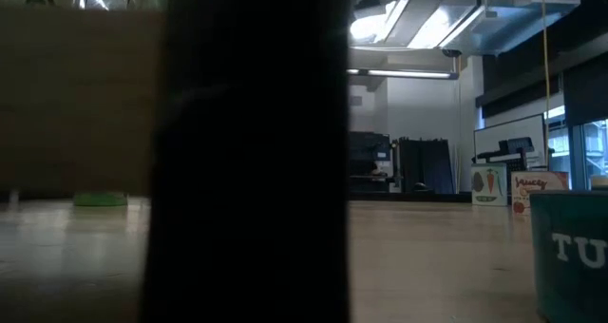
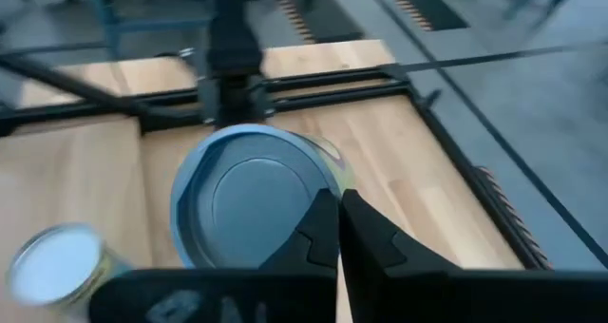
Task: Pick and place cans onto a shelf
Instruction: Put the canned chicken soup on the shelf
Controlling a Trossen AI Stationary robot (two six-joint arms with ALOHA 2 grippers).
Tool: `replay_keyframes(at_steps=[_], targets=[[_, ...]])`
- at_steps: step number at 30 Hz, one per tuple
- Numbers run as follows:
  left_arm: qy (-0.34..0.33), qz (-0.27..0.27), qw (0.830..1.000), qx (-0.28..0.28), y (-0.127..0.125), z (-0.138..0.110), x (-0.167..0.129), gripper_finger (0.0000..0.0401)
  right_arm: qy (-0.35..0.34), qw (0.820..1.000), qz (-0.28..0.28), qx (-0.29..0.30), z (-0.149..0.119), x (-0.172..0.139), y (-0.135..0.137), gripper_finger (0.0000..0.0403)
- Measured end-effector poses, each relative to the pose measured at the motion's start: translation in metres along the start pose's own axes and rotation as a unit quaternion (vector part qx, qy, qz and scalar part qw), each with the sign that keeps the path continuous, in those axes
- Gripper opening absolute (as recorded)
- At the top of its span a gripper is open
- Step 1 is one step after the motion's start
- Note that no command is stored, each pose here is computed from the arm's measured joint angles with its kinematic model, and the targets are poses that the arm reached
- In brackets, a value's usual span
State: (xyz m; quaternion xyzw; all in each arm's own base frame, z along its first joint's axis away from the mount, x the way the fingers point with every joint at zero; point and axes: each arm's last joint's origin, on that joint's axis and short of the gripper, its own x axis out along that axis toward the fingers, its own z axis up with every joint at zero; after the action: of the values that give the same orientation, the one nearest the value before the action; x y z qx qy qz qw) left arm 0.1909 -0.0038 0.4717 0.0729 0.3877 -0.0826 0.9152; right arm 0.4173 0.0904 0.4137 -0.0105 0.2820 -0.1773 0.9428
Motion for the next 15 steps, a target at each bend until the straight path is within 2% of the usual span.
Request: replay_keyframes(at_steps=[5, 9, 15], targets=[[0.012, 0.018, 0.994, 0.110, -0.014, 0.011, 0.017, 0.0055, -0.003, 1.000, -0.023, 0.019, 0.001, 0.003, -0.006, 0.0002], [-0.018, 0.034, 0.981, 0.190, -0.029, 0.023, 0.023, 0.0055, 0.003, 0.999, -0.020, 0.028, 0.002, 0.008, -0.014, 0.0002], [-0.038, 0.037, 0.962, 0.269, -0.052, 0.027, 0.022, 0.0055, 0.015, 0.999, -0.030, 0.037, 0.002, 0.013, -0.024, 0.0002]])
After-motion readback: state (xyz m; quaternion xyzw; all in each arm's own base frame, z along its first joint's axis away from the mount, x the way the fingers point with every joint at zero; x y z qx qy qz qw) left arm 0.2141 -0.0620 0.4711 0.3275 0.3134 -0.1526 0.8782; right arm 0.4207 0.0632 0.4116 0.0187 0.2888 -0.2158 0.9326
